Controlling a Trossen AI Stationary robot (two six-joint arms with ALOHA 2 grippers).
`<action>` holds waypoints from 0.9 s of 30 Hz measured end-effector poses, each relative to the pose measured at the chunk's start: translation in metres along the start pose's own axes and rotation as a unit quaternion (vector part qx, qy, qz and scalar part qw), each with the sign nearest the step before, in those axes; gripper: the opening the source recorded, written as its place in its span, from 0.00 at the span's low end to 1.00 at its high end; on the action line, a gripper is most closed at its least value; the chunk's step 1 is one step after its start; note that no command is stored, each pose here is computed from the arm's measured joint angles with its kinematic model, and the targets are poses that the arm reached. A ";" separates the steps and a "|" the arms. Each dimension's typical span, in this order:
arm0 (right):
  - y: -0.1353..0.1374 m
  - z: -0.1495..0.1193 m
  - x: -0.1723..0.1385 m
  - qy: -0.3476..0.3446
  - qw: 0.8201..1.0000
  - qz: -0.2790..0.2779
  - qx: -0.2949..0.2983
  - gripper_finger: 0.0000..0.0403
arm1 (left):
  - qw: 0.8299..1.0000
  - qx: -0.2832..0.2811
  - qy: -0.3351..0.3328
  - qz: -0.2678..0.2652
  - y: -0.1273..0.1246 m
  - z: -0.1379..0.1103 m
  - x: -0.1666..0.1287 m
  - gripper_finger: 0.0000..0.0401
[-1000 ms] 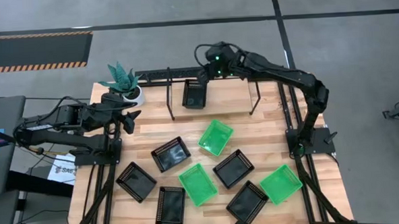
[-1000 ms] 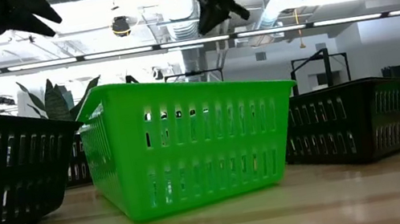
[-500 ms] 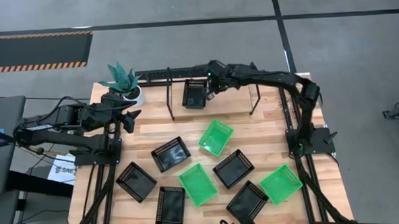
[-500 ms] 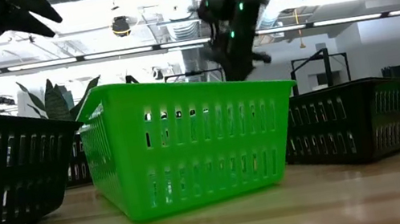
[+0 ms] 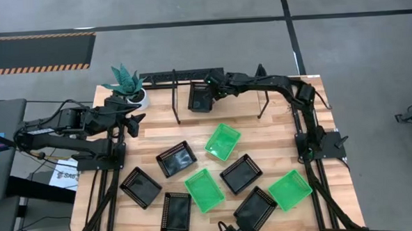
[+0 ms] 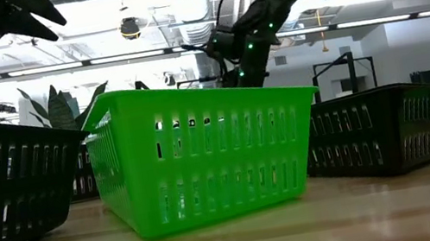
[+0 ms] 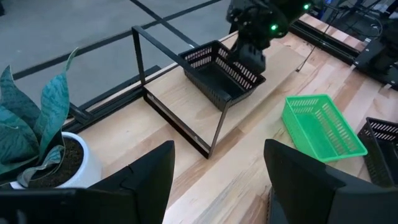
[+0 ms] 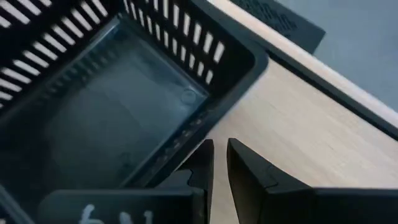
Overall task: Stack baskets on shelf by color
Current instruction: Put the black basket on the shelf
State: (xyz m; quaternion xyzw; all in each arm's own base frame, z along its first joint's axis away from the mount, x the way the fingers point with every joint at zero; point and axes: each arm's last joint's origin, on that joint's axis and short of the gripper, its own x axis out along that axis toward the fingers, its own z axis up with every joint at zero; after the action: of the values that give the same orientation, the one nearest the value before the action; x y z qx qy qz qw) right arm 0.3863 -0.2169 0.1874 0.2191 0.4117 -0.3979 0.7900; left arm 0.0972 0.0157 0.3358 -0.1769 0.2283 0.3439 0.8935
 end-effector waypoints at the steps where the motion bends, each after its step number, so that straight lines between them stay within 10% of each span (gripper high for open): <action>1: 0.001 0.001 0.001 -0.003 1.000 0.003 0.000 0.17 | 1.000 0.000 0.000 -0.001 0.000 0.000 0.000 0.59; 27: 0.037 -0.011 -0.018 0.002 0.999 0.040 0.004 0.17 | 1.000 0.015 0.000 -0.001 0.000 0.000 0.000 0.59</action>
State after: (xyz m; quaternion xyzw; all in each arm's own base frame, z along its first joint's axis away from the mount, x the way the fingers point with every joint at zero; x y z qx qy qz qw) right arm 0.4050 -0.1801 0.1965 0.2394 0.4023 -0.3677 0.8035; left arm 0.0973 0.0157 0.3359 -0.1639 0.2330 0.3400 0.8963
